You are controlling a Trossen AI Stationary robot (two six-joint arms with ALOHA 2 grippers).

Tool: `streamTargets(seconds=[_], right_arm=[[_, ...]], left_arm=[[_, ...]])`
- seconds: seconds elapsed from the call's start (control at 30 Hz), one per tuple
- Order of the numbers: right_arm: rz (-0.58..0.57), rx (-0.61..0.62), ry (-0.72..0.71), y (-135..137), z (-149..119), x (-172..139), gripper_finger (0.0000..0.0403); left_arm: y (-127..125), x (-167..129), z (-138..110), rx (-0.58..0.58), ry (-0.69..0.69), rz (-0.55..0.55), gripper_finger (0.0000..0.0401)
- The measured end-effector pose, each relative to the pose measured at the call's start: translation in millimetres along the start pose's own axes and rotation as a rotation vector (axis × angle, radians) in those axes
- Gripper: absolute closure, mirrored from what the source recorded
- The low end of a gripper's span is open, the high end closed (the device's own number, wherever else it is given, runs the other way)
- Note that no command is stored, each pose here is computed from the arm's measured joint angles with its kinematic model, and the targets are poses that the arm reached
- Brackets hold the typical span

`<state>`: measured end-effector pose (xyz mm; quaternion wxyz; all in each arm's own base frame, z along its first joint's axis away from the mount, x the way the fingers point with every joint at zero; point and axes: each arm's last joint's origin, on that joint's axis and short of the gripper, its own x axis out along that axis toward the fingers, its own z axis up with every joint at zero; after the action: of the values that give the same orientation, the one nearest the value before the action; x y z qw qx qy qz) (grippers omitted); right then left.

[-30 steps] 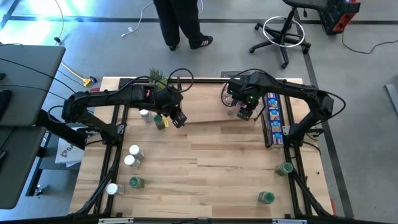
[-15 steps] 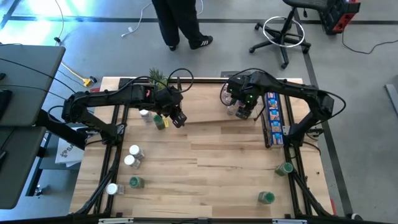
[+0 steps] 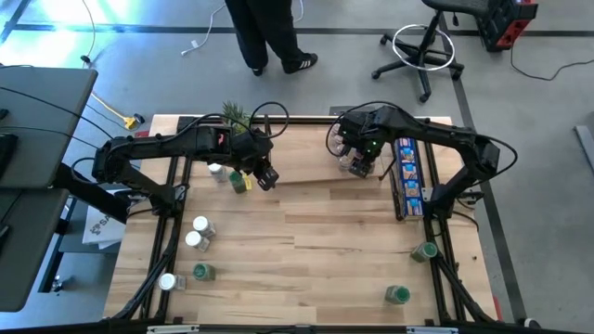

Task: Shelf spices
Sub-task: Put the white seasoning bottle on the shelf

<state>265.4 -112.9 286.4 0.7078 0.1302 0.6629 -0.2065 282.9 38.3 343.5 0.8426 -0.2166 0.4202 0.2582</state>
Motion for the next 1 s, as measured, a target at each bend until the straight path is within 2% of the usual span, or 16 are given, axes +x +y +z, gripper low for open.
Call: streamTargets(seconds=[0.2, 0.53, 1.0], right_arm=[[-0.027, 0.003, -0.010, -2.4, -8.1, -9.2, 0.0119], [-0.042, -0.002, 0.055, -5.6, -24.8, -19.7, 0.0119], [0.014, 0.095, 0.055, -28.9, -17.4, -11.7, 0.0119]], left_arm=[[0.1, 0.0, 0.1, 0.000, 0.000, 0.000, 0.0359], [0.1, 0.0, 0.0, -0.001, 0.000, 0.000, 0.0359], [-0.3, -0.1, -0.3, -0.018, 0.002, -0.002, 0.0359]])
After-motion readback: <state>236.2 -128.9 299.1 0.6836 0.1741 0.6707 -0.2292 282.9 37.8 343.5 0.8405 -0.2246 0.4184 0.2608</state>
